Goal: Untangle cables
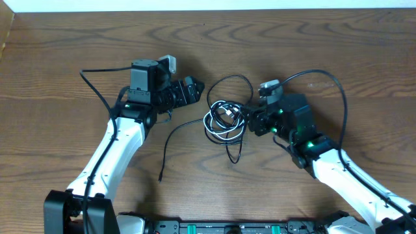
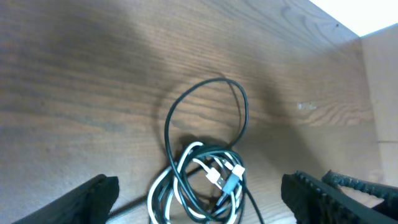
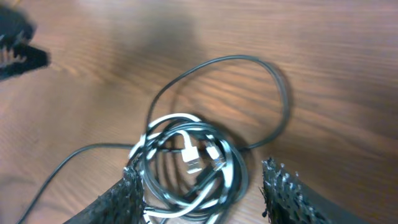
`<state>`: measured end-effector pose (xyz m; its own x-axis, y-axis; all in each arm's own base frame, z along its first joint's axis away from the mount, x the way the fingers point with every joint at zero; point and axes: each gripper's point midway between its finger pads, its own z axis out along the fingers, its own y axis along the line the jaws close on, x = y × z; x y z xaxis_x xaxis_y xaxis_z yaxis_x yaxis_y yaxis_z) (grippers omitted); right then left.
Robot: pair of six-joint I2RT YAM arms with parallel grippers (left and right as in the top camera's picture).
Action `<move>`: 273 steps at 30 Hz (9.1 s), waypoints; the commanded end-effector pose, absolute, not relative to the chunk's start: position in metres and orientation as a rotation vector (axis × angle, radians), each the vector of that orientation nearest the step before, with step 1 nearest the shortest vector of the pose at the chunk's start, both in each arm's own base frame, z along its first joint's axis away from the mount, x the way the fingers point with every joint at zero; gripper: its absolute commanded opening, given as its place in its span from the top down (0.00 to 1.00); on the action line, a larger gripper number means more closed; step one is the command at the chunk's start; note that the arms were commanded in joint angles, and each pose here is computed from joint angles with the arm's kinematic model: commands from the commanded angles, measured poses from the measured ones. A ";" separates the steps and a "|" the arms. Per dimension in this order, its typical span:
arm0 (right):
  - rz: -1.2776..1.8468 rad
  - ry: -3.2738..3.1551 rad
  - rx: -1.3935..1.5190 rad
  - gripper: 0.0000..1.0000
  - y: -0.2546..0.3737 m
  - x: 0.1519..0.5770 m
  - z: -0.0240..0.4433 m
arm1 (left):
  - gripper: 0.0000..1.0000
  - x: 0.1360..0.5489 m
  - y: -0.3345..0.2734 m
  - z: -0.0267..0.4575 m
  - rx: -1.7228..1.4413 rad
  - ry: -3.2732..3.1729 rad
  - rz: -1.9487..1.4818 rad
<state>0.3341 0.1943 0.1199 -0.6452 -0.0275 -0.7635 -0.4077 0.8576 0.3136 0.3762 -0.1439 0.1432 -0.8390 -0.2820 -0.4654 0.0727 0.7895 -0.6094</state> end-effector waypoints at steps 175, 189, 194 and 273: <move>0.633 2.571 0.413 0.50 0.123 0.318 0.053 | 0.39 0.311 -0.236 0.079 0.196 2.636 -0.465; 0.610 2.556 0.291 0.47 0.124 0.321 0.056 | 0.02 0.304 -0.255 0.084 -0.147 2.671 -0.636; 0.608 2.558 0.292 0.50 0.124 0.321 0.056 | 0.12 0.308 -0.260 0.088 -0.141 2.644 -0.660; 0.913 2.540 0.230 0.71 0.144 0.316 0.072 | 0.93 0.320 -0.277 0.120 -0.059 2.598 -1.188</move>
<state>0.3112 0.1545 0.0794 -0.9006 0.2405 -0.3620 -0.0641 0.7503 0.6580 0.3219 -0.2738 0.1088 -0.9516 -0.2131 -0.2213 0.0075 0.7038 -0.7103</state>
